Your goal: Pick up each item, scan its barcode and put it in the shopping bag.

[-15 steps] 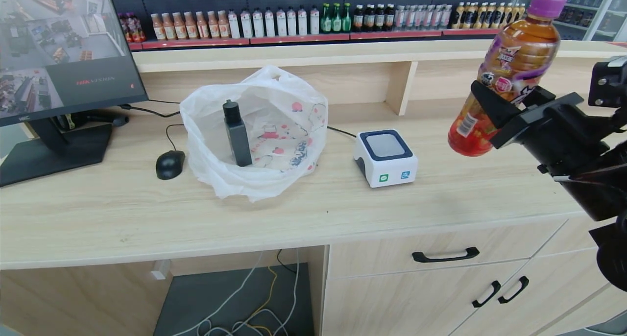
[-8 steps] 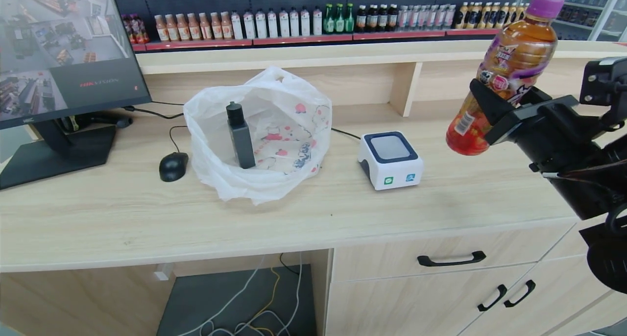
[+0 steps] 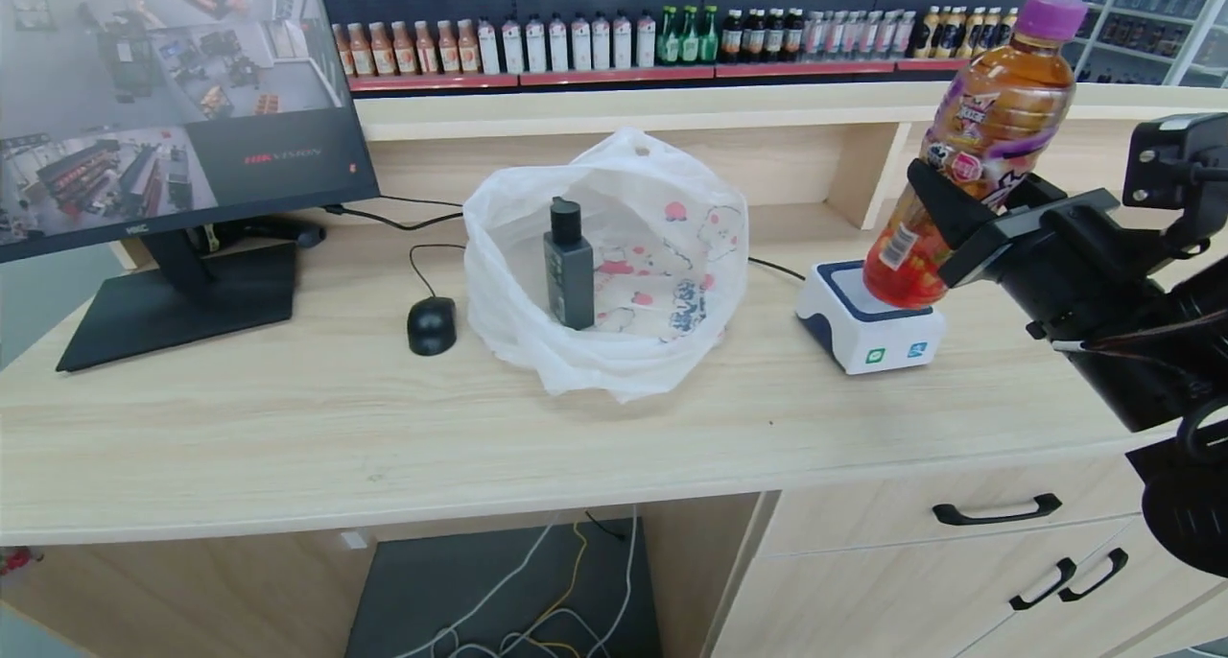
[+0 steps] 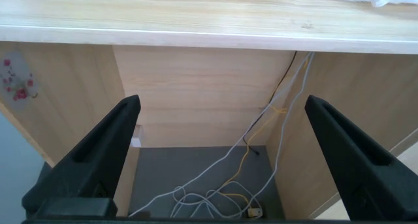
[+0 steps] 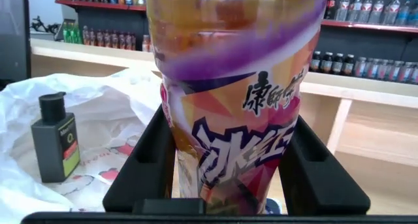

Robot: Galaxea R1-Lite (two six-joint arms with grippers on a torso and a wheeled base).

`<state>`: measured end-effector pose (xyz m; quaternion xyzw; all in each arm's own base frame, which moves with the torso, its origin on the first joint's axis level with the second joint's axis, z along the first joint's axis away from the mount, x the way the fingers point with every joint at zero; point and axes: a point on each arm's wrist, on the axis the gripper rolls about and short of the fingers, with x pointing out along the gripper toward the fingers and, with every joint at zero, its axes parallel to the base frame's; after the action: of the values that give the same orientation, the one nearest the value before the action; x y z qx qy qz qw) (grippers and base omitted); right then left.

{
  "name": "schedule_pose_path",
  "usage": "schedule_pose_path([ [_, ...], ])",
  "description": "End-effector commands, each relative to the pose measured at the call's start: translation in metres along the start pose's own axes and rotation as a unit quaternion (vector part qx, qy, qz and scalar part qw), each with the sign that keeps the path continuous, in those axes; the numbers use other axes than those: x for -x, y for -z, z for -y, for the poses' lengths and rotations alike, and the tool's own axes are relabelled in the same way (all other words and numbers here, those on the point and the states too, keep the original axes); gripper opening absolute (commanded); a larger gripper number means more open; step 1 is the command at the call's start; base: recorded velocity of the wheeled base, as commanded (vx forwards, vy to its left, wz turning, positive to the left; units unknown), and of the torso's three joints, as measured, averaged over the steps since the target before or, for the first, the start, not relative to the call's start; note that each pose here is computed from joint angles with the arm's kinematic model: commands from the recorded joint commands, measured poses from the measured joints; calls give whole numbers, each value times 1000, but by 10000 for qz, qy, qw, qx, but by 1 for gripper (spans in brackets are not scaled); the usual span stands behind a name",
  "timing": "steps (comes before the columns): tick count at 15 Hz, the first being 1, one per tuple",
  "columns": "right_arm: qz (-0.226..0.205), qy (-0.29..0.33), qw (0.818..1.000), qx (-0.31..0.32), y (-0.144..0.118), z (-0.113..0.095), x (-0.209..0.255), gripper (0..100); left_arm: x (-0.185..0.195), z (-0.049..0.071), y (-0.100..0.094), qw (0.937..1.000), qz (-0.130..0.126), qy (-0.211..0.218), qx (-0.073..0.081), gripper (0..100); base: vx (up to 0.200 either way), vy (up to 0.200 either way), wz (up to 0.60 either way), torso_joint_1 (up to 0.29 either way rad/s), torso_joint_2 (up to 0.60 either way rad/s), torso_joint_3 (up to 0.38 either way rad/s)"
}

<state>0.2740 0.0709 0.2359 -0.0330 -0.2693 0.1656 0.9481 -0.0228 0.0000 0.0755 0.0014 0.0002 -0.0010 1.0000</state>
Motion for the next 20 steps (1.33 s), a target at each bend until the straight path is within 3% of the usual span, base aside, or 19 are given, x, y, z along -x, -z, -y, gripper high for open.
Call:
schedule_pose_path([
  [1,-8,-13,10000,-5,1,-1,0,0,0,0,0,10000,2,-2,-2,100,0,200,0,2,2,2],
  [4,167,-136,9997,-87,-5,-8,-7,0,0,0,0,10000,2,-2,-9,100,0,133,0,3,2,0],
  [10,-101,-569,9966,-584,16,-40,-14,0,0,0,0,10000,2,-2,-9,100,0,0,0,0,0,0],
  [15,-237,-356,9967,-694,19,-53,-24,0,0,0,0,10000,2,-2,-9,100,0,0,0,0,0,0],
  [18,-444,-180,9954,-835,5,-77,-46,0,0,0,0,10000,2,-2,-9,100,0,0,0,0,0,0],
  [20,-608,-176,9945,-837,11,-82,-57,0,0,0,0,10000,2,-2,-9,100,0,0,0,0,0,0],
])
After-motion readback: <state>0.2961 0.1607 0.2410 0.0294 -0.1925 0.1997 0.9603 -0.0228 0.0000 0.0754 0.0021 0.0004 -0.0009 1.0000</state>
